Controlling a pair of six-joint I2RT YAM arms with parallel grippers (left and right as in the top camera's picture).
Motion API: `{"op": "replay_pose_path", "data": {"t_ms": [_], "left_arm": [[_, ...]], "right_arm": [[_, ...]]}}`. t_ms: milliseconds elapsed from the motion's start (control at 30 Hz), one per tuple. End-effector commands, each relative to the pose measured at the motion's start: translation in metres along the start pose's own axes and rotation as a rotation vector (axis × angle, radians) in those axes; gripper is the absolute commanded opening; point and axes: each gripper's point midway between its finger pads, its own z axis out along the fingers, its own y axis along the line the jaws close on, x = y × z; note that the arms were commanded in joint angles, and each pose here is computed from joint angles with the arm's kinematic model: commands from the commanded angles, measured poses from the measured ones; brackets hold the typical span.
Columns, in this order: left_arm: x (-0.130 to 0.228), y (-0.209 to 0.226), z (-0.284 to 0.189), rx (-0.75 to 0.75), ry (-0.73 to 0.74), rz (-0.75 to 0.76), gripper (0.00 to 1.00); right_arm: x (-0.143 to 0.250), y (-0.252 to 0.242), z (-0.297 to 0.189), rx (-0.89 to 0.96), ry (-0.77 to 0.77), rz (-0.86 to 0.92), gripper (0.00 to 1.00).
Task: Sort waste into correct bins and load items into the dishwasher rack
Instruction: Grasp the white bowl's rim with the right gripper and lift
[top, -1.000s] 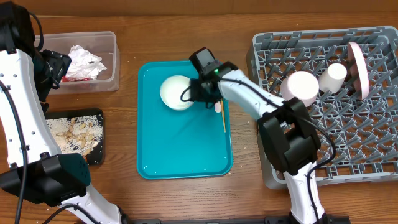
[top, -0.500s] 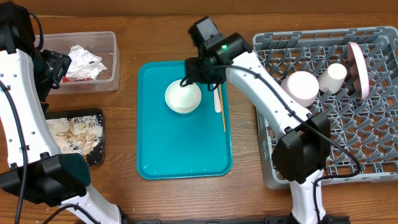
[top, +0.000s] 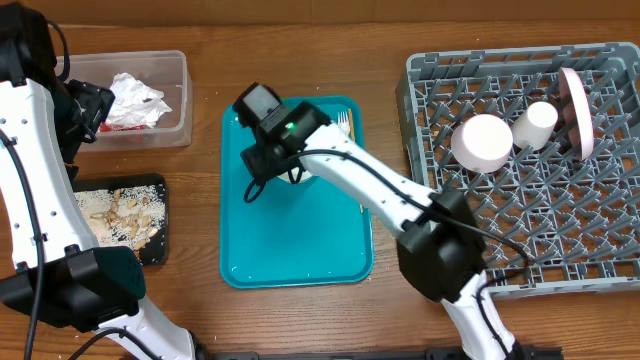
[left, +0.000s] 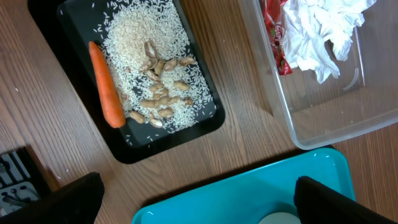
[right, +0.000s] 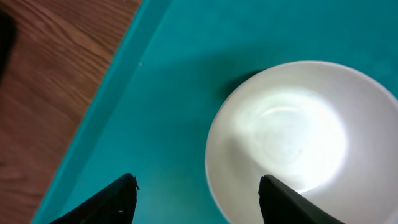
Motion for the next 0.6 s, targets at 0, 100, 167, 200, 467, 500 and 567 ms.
{"op": "replay_pose_path", "data": {"t_ms": [0,100,167,200,467,500,567], "left_arm": [[-0.001,0.002,-0.002,-0.007,-0.014,-0.019,1.00],[-0.001,0.002,-0.002,-0.007,-0.014,-0.019,1.00],[-0.001,0.002,-0.002,-0.007,-0.014,-0.019,1.00],[-0.001,0.002,-0.002,-0.007,-0.014,-0.019,1.00],[-0.001,0.002,-0.002,-0.007,-0.014,-0.019,1.00],[-0.001,0.002,-0.002,-0.007,-0.014,-0.019,1.00],[-0.001,0.002,-0.002,-0.007,-0.014,-0.019,1.00]], "right_arm": [[0.006,-0.014,0.022,0.053,0.025,-0.016,0.66],[0.007,-0.015,0.029,0.058,0.033,-0.015,0.65],[0.006,-0.015,0.029,0.057,0.026,-0.014,0.65],[0.005,-0.015,0.029,0.055,0.022,-0.014,0.62],[0.011,-0.006,0.036,0.048,0.038,-0.006,0.41],[0.012,-0.005,0.038,0.048,0.041,-0.008,0.41],[0.015,-0.004,0.043,0.050,0.052,-0.012,0.41]]}}
